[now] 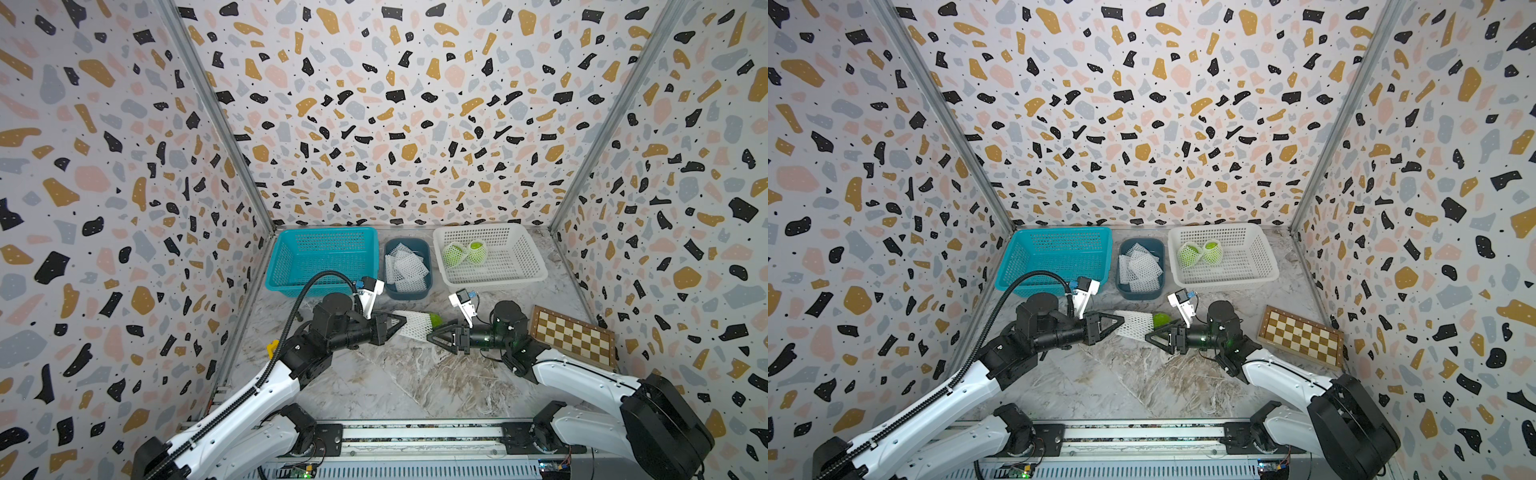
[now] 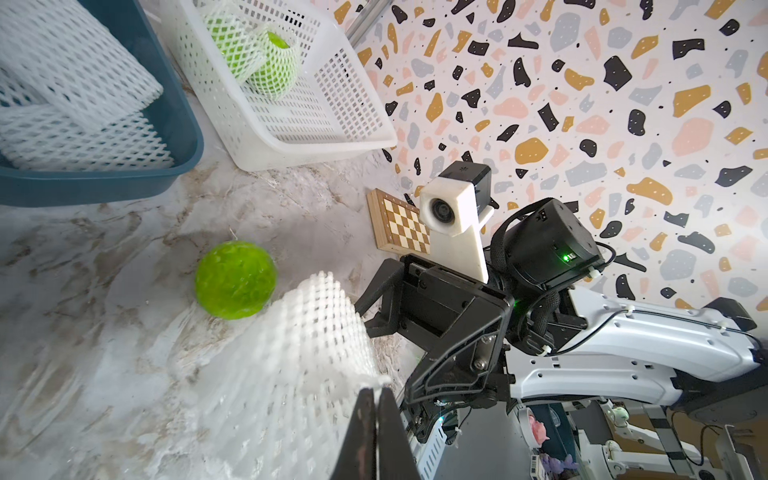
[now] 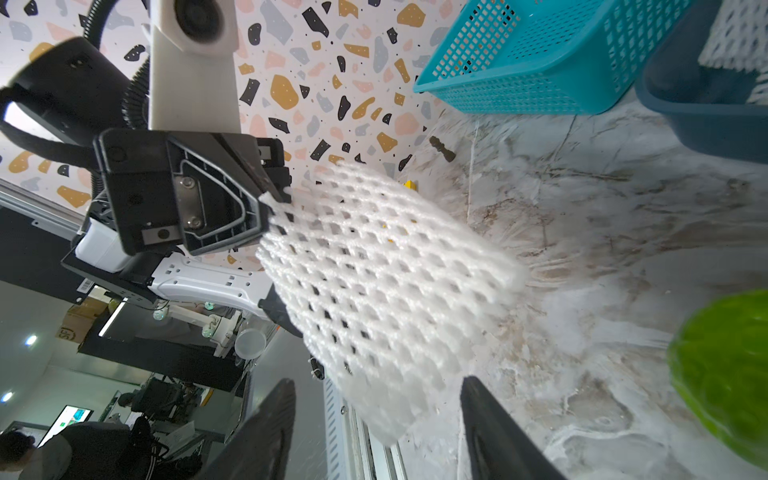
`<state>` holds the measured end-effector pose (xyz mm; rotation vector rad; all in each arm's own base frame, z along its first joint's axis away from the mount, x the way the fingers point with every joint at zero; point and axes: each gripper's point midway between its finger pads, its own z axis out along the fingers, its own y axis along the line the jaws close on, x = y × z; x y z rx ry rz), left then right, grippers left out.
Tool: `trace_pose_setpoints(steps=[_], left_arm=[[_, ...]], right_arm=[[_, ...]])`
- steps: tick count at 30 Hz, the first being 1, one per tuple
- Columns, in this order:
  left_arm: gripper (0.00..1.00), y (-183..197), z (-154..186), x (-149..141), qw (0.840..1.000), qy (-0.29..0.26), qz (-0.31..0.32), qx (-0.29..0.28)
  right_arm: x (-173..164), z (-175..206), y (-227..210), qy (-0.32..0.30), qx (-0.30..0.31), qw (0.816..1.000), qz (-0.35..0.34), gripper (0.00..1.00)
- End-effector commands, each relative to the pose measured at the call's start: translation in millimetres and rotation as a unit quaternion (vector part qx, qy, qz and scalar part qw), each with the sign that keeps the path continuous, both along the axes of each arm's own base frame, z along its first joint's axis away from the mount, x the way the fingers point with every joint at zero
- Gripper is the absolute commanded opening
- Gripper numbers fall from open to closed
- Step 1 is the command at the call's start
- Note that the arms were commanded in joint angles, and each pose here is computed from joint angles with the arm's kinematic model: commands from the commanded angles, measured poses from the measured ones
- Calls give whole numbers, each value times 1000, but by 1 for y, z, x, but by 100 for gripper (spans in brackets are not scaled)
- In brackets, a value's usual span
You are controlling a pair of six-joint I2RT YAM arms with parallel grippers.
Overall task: Sleeve custard apples in foam nets
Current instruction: Open the foam net.
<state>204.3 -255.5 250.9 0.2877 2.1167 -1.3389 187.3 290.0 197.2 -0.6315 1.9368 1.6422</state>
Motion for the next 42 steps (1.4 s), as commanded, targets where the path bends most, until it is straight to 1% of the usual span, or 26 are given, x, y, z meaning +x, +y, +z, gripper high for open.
trace_pose_setpoints(steps=[1, 3, 10, 13, 15, 17, 18, 19, 21, 24, 25, 30, 34, 36, 42], left_arm=[[0, -4, 18, -3, 999, -24, -12, -31], [0, -5, 18, -3, 999, -23, -15, -33], [0, -8, 11, -7, 999, -15, -29, -40], [0, -9, 13, -7, 998, -19, -30, -45], [0, -9, 14, -8, 998, -20, -32, -46], [0, -8, 15, -9, 998, -19, -30, -44], [6, -7, 14, -8, 999, -17, -26, -42], [14, -5, 12, -8, 999, -14, -21, -37], [21, -1, 10, -8, 999, -14, -13, -30], [41, 5, 7, -7, 1000, -12, 5, -22], [45, 7, 6, -7, 1000, -11, 10, -21], [52, 4, 2, -8, 1000, -1, 3, -18], [53, -4, 0, -9, 999, 15, -20, -20], [51, -7, 1, -8, 999, 17, -25, -23], [42, -11, 2, -9, 999, 22, -35, -28]], right_arm=[[-5, 14, 1, -9, 27, 999, 17, 63], [-5, 20, 1, -12, 36, 999, 19, 60], [-9, 41, 2, -36, 59, 997, 30, 42], [-8, 42, 3, -38, 58, 997, 31, 28], [-7, 42, 3, -38, 57, 997, 31, 11], [-7, 42, 3, -40, 57, 997, 30, 3], [-7, 43, 3, -42, 56, 997, 30, 0], [-7, 44, 3, -46, 56, 997, 28, 0], [-6, 47, 2, -55, 53, 997, 25, 0], [-5, 54, 0, -73, 49, 996, 17, 0], [-7, 57, -1, -80, 51, 995, 18, 0], [-8, 60, -2, -94, 45, 994, 15, 0], [-9, 61, 0, -108, 37, 993, 14, 0], [-11, 60, 2, -114, 29, 993, 16, 0], [-13, 59, 7, -129, 10, 991, 20, 0]])
